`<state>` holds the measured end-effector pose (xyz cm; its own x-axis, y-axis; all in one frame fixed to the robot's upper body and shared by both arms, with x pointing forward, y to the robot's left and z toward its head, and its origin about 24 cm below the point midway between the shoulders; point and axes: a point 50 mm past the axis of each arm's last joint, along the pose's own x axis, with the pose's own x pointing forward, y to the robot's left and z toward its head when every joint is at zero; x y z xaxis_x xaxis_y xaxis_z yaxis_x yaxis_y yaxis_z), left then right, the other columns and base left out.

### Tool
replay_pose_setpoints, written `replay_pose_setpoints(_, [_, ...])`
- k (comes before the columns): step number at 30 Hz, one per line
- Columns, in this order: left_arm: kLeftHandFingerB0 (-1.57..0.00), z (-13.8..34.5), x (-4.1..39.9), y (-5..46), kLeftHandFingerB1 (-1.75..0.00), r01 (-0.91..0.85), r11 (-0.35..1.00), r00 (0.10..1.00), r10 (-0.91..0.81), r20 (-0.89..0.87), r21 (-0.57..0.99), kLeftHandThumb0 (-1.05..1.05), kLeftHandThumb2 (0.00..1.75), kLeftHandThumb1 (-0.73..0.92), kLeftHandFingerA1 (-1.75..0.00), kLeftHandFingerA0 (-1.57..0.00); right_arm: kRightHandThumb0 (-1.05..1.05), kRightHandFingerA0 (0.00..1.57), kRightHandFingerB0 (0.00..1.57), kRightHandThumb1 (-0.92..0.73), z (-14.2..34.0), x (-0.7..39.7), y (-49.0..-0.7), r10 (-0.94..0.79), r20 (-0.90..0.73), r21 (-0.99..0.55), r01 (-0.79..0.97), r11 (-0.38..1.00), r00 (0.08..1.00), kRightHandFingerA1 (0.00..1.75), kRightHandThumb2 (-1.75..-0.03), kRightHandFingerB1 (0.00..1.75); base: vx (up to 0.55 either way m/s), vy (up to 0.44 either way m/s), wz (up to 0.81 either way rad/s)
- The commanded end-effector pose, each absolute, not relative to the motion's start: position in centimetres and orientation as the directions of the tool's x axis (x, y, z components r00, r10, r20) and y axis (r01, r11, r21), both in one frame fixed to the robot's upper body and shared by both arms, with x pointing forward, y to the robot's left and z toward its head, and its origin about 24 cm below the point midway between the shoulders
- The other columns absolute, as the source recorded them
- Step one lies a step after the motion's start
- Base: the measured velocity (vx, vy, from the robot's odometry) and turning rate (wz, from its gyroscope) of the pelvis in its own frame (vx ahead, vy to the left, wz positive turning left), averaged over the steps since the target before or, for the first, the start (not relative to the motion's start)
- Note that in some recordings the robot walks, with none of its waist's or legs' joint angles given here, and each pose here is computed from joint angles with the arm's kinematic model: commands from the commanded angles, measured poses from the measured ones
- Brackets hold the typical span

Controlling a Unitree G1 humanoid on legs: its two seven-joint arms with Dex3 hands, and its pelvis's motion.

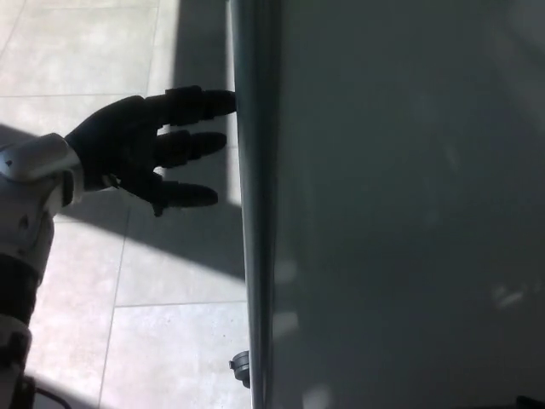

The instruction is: A white board is being place on the right hand side and parallel to the robot and the robot uses its left hand to grab on the leftside of the whiteboard and drag the whiteboard from the right hand side to the left hand side

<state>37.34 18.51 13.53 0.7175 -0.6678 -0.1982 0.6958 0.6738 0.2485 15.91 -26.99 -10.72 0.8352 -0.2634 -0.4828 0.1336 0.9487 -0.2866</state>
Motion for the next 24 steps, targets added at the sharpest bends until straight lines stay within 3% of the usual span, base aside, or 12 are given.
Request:
replay_pose_setpoints(1, [-0.01,13.3,37.5,16.9,-0.24,0.707,0.669,0.707,-0.664,-0.245,0.227,-0.36,0.61,0.27,-0.23,-0.02,-0.25,0.72,0.40,-0.87,-10.5,15.8,-27.5,-0.287,-0.466,-0.297,0.158,0.942,0.837,0.52,-0.66,0.33,0.00,0.000,0.00])
replay_pose_setpoints(8, [0.00,12.9,37.1,16.3,-0.28,0.736,0.644,0.676,-0.684,-0.272,0.208,-0.34,0.70,0.28,-0.28,0.00,-0.24,0.72,0.40,-0.87,-10.4,16.0,-27.5,-0.284,-0.457,-0.307,0.151,0.940,0.843,0.53,-0.66,0.33,0.00,0.000,0.00])
replay_pose_setpoints(9, [-0.04,12.8,37.0,16.2,-0.22,0.743,0.642,0.668,-0.689,-0.280,0.191,-0.39,0.59,0.27,-0.22,-0.06,-0.24,0.72,0.40,-0.87,-10.4,15.9,-27.5,-0.284,-0.456,-0.312,0.147,0.939,0.844,0.53,-0.66,0.33,0.00,0.000,0.00])
replay_pose_setpoints(10, [-0.04,12.8,37.0,16.1,-0.22,0.745,0.641,0.664,-0.691,-0.284,0.183,-0.39,0.59,0.27,-0.22,-0.06,-0.24,0.72,0.40,-0.87,-10.4,15.9,-27.5,-0.283,-0.455,-0.314,0.146,0.938,0.844,0.53,-0.66,0.33,0.00,0.000,0.00])
replay_pose_setpoints(11, [0.00,12.9,36.8,16.0,-0.29,0.747,0.638,0.663,-0.691,-0.289,0.188,-0.32,0.69,0.27,-0.29,0.00,-0.25,0.73,0.40,-0.87,-10.4,15.8,-27.5,-0.284,-0.459,-0.317,0.143,0.938,0.842,0.52,-0.66,0.33,0.00,0.000,0.00])
replay_pose_setpoints(16, [0.00,13.0,36.7,15.7,-0.26,0.751,0.628,0.659,-0.689,-0.301,0.204,-0.32,0.68,0.28,-0.27,0.00,-0.25,0.72,0.41,-0.87,-10.4,15.8,-27.5,-0.282,-0.457,-0.304,0.150,0.941,0.844,0.53,-0.66,0.33,0.00,0.000,0.00])
replay_pose_setpoints(18, [0.00,12.8,36.6,14.5,-0.30,0.748,0.604,0.664,-0.687,-0.296,0.276,-0.36,0.70,0.28,-0.37,-0.03,-0.25,0.73,0.40,-0.87,-10.5,15.7,-27.4,-0.289,-0.463,-0.301,0.158,0.940,0.838,0.53,-0.66,0.33,0.00,0.000,0.00])
replay_pose_setpoints(19, [-0.03,12.8,36.6,14.4,-0.26,0.748,0.605,0.664,-0.685,-0.299,0.274,-0.42,0.51,0.34,-0.28,-0.10,-0.25,0.74,0.40,-0.86,-10.5,15.7,-27.4,-0.288,-0.464,-0.303,0.156,0.940,0.838,0.52,-0.66,0.33,0.00,0.000,0.00])
replay_pose_setpoints(20, [-0.03,12.8,36.6,14.2,-0.26,0.748,0.606,0.663,-0.684,-0.304,0.269,-0.42,0.51,0.34,-0.28,-0.10,-0.25,0.74,0.40,-0.86,-10.5,15.7,-27.4,-0.288,-0.465,-0.307,0.152,0.939,0.837,0.52,-0.66,0.33,0.00,0.000,0.00])
replay_pose_setpoints(21, [0.00,12.7,36.6,13.8,-0.24,0.765,0.591,0.644,-0.704,-0.300,0.256,-0.39,0.70,0.30,-0.31,0.00,-0.24,0.73,0.40,-0.86,-10.5,15.8,-27.4,-0.286,-0.465,-0.304,0.153,0.940,0.838,0.52,-0.66,0.33,0.00,0.000,0.00])
replay_pose_setpoints(24, [0.00,12.5,36.5,12.2,-0.30,0.785,0.575,0.619,-0.728,-0.295,0.229,-0.37,0.71,0.27,-0.40,-0.01,-0.24,0.74,0.41,-0.86,-10.5,15.8,-27.2,-0.276,-0.460,-0.311,0.138,0.940,0.844,0.54,-0.66,0.33,0.00,0.000,0.00])
